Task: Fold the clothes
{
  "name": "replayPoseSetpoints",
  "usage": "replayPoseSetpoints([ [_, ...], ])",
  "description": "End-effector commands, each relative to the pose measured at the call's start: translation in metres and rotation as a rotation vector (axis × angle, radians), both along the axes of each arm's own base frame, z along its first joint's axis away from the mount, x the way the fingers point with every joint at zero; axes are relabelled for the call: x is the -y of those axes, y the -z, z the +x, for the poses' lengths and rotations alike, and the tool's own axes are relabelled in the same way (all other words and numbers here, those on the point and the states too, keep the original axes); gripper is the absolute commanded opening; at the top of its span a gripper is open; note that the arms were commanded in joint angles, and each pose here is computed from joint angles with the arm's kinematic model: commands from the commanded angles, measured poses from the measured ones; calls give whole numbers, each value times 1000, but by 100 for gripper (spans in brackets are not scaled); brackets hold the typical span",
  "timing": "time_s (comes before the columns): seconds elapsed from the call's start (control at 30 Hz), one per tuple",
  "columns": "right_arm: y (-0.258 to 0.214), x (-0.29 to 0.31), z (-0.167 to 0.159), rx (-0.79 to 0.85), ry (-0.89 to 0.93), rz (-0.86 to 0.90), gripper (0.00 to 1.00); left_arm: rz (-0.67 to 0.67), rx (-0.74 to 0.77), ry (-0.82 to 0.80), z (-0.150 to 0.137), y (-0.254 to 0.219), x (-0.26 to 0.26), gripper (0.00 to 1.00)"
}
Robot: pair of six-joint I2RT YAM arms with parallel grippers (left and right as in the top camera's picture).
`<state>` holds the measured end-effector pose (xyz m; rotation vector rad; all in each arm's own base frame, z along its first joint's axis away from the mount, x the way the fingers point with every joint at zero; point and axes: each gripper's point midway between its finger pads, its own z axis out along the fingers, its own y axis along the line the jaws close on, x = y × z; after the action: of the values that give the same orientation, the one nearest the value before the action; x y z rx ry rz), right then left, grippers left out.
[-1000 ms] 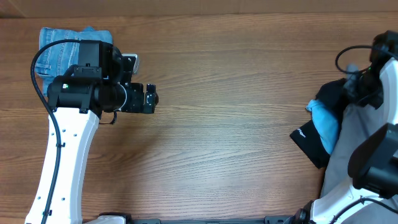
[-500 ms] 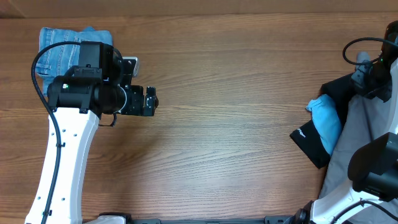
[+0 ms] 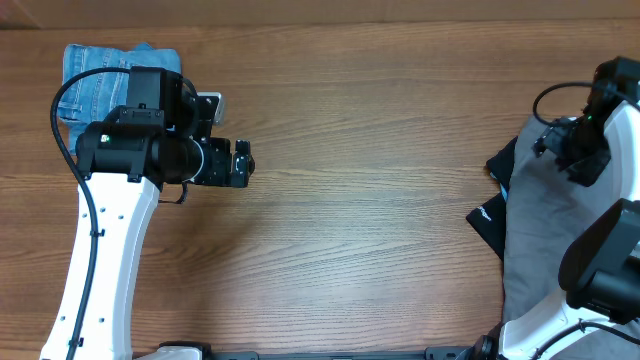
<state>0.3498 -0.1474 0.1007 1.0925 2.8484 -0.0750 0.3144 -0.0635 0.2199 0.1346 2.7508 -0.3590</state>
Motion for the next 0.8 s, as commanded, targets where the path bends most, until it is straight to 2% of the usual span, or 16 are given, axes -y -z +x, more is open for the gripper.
replayPoseSetpoints([
  [0.0, 11, -13, 1, 45, -37, 45, 70, 12, 45, 14, 7, -10, -2, 100],
  [0.17, 45, -26, -6, 34, -69, 63, 64, 11, 65, 14, 11, -12, -2, 100],
  [0.3, 57, -38, -6, 25, -144, 53, 63, 10, 74, 14, 13, -13, -2, 100],
  [0.43, 56, -33, -7, -16, -169, -49, 63, 10, 74, 14, 13, -13, -2, 100],
  [0.53, 55, -41, -2, -8, -200, -63, 61, 10, 73, 14, 13, -13, -2, 100],
  [0.63, 49, -43, 5, -9, -232, -114, 55, 10, 74, 14, 13, -13, -1, 100],
  [0.77, 45, -39, 6, -34, -249, -208, 57, 10, 76, 14, 14, -13, -1, 100],
])
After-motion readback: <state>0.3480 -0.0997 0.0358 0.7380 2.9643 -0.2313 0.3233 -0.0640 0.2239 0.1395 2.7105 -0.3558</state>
